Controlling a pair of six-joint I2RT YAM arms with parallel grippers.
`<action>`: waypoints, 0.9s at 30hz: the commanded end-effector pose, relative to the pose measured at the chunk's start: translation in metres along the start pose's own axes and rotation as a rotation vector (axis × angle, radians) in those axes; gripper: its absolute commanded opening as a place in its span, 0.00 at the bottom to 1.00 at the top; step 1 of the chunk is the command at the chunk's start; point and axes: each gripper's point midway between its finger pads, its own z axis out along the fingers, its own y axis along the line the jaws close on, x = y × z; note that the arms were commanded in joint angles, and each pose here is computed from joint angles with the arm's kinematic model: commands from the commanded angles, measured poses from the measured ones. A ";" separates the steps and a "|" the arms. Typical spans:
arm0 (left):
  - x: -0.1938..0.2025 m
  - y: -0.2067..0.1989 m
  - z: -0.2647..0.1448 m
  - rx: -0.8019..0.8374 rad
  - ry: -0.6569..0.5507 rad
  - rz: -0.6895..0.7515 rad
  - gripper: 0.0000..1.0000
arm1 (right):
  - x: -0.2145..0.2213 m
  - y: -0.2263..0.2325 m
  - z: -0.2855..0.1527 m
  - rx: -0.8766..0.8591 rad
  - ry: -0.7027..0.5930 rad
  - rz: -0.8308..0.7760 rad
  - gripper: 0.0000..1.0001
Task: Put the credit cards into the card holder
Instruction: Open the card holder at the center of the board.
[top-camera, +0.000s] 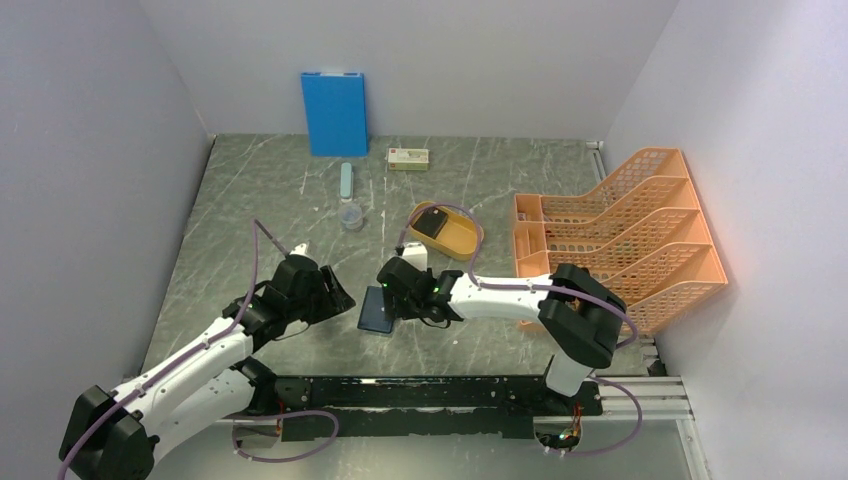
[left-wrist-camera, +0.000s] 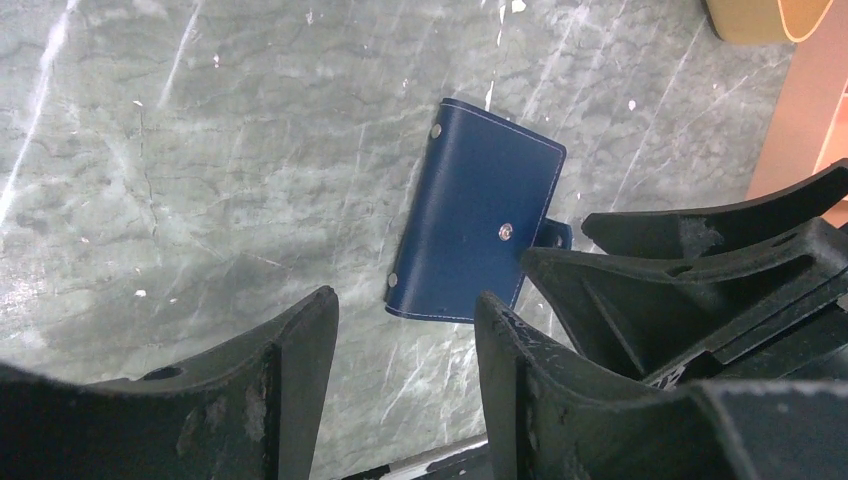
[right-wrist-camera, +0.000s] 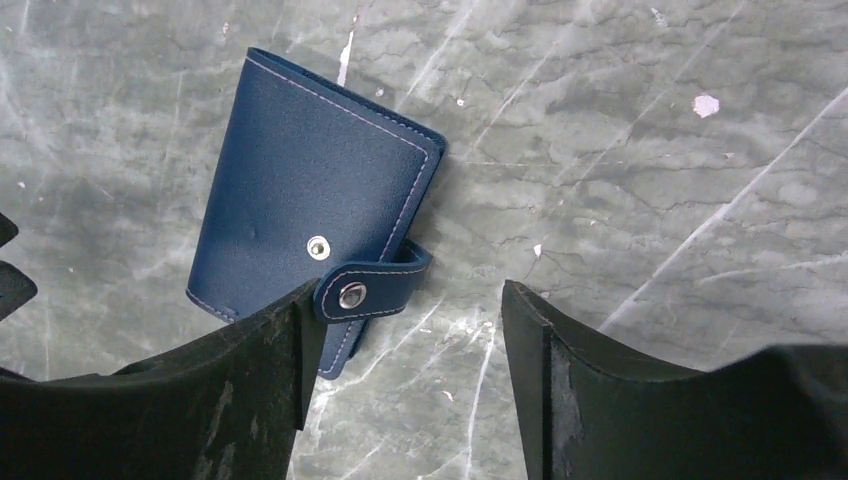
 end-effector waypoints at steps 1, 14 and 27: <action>0.001 0.009 0.001 -0.025 -0.006 0.008 0.57 | -0.011 -0.004 0.001 0.034 -0.037 0.006 0.64; 0.005 0.003 0.006 0.011 0.016 0.033 0.57 | -0.017 -0.012 0.008 0.008 -0.045 0.031 0.24; 0.019 -0.041 0.013 0.250 0.099 0.170 0.74 | -0.039 -0.013 -0.030 -0.123 -0.123 0.052 0.00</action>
